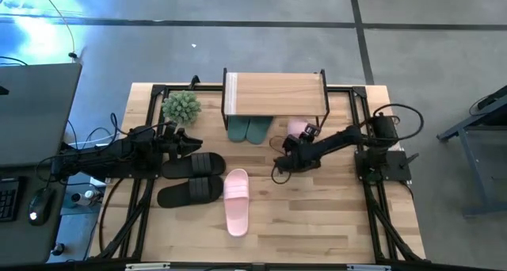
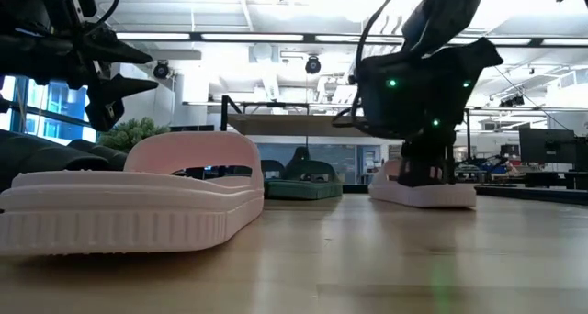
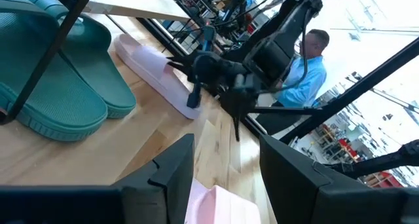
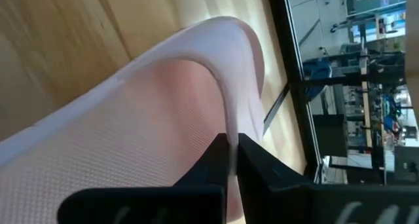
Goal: Pick and place slides into the shelf
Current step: Put the right pink slides under the shelf
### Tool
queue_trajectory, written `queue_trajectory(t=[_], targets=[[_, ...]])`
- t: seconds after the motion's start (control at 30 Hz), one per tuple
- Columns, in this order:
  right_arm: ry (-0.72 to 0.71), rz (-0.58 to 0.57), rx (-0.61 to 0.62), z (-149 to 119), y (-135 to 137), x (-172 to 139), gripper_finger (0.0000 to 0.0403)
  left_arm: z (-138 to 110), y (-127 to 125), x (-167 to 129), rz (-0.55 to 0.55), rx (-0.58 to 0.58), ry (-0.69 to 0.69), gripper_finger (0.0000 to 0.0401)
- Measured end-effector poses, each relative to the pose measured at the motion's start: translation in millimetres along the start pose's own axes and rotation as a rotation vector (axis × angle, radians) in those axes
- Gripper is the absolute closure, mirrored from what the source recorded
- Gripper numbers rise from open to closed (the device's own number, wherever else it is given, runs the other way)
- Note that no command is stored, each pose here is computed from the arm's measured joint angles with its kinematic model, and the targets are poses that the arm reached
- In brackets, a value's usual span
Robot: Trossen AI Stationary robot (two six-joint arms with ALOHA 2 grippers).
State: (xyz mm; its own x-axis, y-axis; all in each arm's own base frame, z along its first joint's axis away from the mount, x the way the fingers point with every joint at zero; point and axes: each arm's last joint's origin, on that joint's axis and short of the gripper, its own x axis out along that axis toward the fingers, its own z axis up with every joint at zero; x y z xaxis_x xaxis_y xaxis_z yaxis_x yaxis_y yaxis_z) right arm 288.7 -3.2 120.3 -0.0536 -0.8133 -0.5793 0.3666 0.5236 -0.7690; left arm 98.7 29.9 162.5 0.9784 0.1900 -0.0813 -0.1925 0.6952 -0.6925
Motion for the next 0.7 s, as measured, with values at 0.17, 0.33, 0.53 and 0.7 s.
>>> queue_trajectory(t=[0.17, 0.33, 0.53, 0.7], targets=[[-0.034, 0.059, 0.018, -1.3, -11.6, 14.3, 0.0403, 0.3, 0.3, 0.0, 0.012, 0.0, -0.011, 0.0242], [-0.092, 0.12, 0.065, -6.7, -30.7, 27.3, 0.0403, 1.6, -0.4, 0.0, 0.012, -0.001, -0.031, 0.0242], [-0.124, 0.154, 0.076, -16.1, -45.2, 41.3, 0.0403, 6.8, -5.3, -0.4, -0.039, 0.003, -0.084, 0.0242], [-0.101, 0.098, 0.052, -20.7, -51.7, 49.9, 0.0403, 9.3, -7.7, -0.8, -0.064, 0.008, -0.111, 0.0242]])
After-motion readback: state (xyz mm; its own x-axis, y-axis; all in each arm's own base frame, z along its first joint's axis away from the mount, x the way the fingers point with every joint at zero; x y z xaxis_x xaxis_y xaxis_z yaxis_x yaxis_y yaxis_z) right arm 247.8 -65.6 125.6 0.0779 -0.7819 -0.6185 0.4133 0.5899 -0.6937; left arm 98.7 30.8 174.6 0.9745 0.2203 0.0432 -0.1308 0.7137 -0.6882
